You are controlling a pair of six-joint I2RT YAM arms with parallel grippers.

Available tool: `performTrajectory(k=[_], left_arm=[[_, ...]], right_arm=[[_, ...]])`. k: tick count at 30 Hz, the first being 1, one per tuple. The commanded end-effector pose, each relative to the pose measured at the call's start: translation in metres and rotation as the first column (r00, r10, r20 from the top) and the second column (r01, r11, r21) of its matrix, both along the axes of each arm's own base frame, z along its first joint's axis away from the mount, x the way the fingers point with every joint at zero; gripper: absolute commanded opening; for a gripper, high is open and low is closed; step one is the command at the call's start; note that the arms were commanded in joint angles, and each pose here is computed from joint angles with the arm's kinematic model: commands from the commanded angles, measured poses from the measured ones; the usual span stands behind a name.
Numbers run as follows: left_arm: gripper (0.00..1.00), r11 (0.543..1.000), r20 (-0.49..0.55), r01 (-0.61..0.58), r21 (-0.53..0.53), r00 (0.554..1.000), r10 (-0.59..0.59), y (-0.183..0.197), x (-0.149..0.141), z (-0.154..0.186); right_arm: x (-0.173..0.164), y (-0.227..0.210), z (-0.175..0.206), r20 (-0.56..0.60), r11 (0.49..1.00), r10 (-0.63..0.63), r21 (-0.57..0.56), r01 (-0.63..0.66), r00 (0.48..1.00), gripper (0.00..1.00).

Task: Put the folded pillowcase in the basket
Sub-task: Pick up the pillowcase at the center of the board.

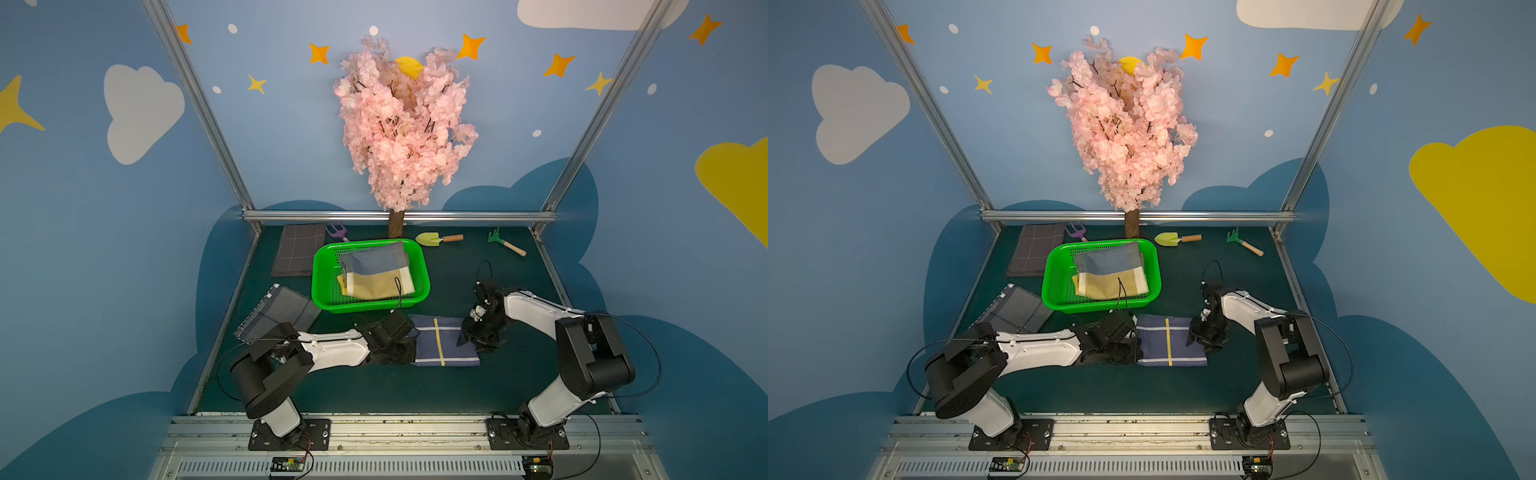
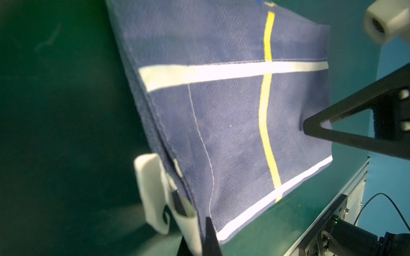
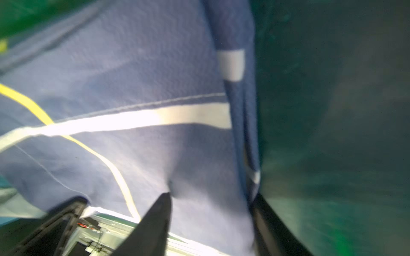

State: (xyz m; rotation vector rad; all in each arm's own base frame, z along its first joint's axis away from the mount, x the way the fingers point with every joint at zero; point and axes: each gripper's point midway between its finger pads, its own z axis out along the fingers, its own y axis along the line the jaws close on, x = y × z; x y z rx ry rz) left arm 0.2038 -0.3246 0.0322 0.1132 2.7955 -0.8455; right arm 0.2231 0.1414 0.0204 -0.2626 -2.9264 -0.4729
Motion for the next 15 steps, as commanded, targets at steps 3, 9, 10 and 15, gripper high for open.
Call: performTrajectory(k=[3, 9, 10, 15], left_arm=[[0.03, 1.0, 0.0, 0.01, 0.019, 1.0, -0.01, 0.0, 0.001, -0.001], [0.03, 0.999, 0.042, 0.044, -0.006, 0.998, -0.043, -0.016, 0.008, 0.022], [0.03, 0.998, 0.068, 0.057, 0.005, 0.996, -0.057, -0.021, 0.01, 0.03], [0.03, 0.993, 0.166, 0.113, 0.037, 0.979, -0.118, -0.04, 0.018, 0.067]], right_arm=[[0.017, 0.028, -0.012, 0.07, 0.995, 0.032, 0.097, -0.039, 0.997, 0.09], [0.011, 0.024, -0.012, 0.076, 0.997, 0.041, 0.057, -0.046, 0.996, 0.0], [0.01, 0.024, -0.01, 0.08, 0.998, 0.048, 0.047, -0.052, 0.996, 0.0], [0.009, 0.026, 0.016, 0.143, 0.997, 0.082, -0.001, -0.083, 0.986, 0.0]])
